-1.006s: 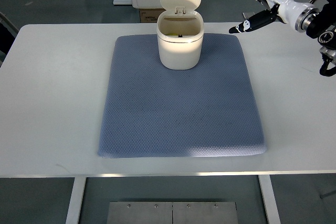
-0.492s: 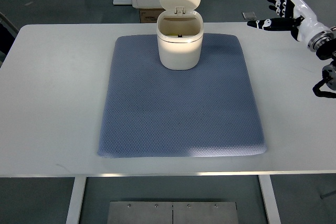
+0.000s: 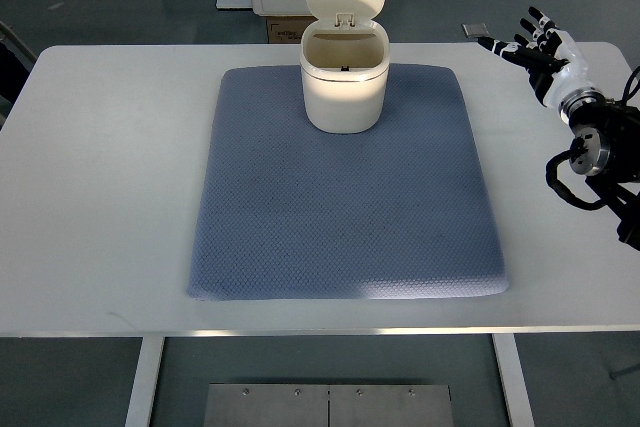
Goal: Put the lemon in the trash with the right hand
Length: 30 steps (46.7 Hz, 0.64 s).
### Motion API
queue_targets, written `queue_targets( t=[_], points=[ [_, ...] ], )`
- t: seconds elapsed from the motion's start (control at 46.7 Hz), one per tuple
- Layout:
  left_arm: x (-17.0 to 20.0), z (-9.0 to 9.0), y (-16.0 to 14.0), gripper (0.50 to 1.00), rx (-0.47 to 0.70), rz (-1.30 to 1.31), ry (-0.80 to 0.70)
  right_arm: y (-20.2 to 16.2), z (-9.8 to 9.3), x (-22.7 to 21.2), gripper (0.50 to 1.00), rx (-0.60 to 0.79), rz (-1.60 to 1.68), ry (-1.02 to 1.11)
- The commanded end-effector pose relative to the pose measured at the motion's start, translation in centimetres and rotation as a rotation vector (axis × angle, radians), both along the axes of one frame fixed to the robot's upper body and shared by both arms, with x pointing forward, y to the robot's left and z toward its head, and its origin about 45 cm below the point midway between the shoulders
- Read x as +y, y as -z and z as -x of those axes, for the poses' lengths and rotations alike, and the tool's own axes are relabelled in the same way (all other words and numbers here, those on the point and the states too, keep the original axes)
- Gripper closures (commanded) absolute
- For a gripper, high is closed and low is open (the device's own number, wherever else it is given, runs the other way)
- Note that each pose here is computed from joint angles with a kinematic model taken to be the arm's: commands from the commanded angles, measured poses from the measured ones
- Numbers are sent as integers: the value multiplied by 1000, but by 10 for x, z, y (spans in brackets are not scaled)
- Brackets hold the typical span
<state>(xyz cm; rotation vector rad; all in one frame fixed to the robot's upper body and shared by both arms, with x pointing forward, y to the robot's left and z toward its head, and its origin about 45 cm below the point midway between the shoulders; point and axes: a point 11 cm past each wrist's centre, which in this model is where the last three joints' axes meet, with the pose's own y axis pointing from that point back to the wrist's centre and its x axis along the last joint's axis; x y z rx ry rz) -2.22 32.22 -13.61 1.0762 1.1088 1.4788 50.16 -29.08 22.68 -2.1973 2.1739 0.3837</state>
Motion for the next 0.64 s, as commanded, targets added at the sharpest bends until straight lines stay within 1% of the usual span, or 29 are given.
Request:
queue_targets(
  t=[0.0, 0.193, 0.3, 0.407, 0.621],
  points=[
    [0, 0, 0, 500, 0, 0, 0, 9, 1, 4, 500, 4, -45, 11],
    [0, -1, 0, 500, -2, 0, 0, 22, 4, -7, 500, 11, -106, 71],
    [0, 0, 0, 500, 0, 0, 0, 23, 4, -8, 500, 13, -104, 69],
    [0, 0, 0, 500, 0, 0, 0, 34, 10, -10, 500, 32, -101, 73],
    [0, 0, 0, 500, 0, 0, 0, 42, 14, -12, 500, 49, -98, 76]
  ],
)
